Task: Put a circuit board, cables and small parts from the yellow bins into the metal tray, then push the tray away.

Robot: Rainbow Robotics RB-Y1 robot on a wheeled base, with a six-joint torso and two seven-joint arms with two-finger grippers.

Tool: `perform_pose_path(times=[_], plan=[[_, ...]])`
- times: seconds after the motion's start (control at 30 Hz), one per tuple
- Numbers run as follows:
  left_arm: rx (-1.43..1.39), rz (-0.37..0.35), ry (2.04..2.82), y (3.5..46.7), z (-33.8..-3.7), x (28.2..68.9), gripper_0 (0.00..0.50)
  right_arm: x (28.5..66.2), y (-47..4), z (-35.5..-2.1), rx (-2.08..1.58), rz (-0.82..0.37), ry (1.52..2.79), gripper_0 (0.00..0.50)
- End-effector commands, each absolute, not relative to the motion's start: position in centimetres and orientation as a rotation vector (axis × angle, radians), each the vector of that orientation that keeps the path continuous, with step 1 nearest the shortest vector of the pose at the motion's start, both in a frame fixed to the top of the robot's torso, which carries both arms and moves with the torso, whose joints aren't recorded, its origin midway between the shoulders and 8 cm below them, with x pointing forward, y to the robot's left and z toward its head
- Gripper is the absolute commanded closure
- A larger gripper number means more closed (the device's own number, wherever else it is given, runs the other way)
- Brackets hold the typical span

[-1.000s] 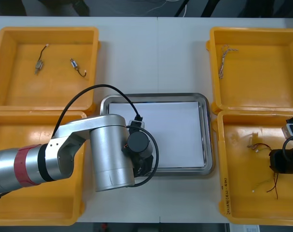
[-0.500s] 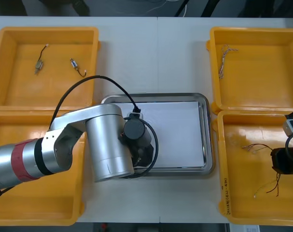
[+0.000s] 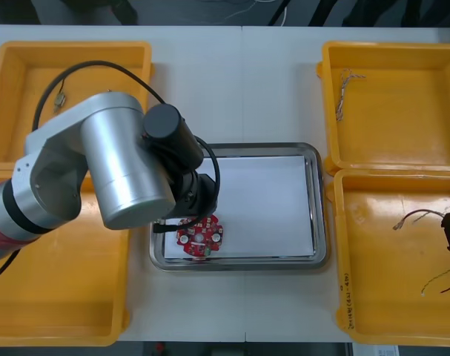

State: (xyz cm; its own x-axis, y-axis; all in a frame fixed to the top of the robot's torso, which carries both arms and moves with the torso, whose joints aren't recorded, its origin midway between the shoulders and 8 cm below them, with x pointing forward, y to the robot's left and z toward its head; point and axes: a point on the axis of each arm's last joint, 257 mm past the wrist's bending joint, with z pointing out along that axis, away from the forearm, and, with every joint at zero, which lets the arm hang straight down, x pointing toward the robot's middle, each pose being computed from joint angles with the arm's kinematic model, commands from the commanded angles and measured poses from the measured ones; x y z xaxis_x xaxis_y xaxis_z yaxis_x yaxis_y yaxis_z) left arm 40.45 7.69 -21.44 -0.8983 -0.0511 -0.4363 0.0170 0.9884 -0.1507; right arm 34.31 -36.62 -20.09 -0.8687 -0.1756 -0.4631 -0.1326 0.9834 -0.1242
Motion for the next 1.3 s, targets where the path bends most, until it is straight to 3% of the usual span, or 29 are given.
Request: perform_pose_path(times=[0.03, 0.23, 0.4, 0.73, 1.07, 1.3], plan=[[-0.097, -0.198, 2.633, 10.9, -17.1, 41.8, 0.0, 36.7, -36.0, -15.1, -0.302, -0.153, 2.521, 0.5], [-0.141, -0.149, 2.648, 15.2, -14.1, 42.3, 0.0, 37.7, -33.7, -12.4, -0.461, -0.121, 2.467, 0.5], [-0.18, -0.09, 2.668, 18.9, -12.2, 42.8, 0.0, 38.4, -32.7, -10.9, -0.58, -0.164, 2.439, 0.5], [-0.248, -0.086, 2.638, 25.0, -9.0, 46.3, 0.0, 38.1, -26.6, -9.3, -0.888, -0.075, 2.382, 0.5], [-0.296, 0.06, 2.661, 32.2, -9.0, 48.6, 0.0, 37.6, -19.9, -9.7, -1.19, -0.064, 2.307, 0.5], [-0.285, 0.053, 2.668, 34.1, -8.2, 51.1, 0.0, 36.9, -16.5, -10.3, -1.375, -0.105, 2.256, 0.5]])
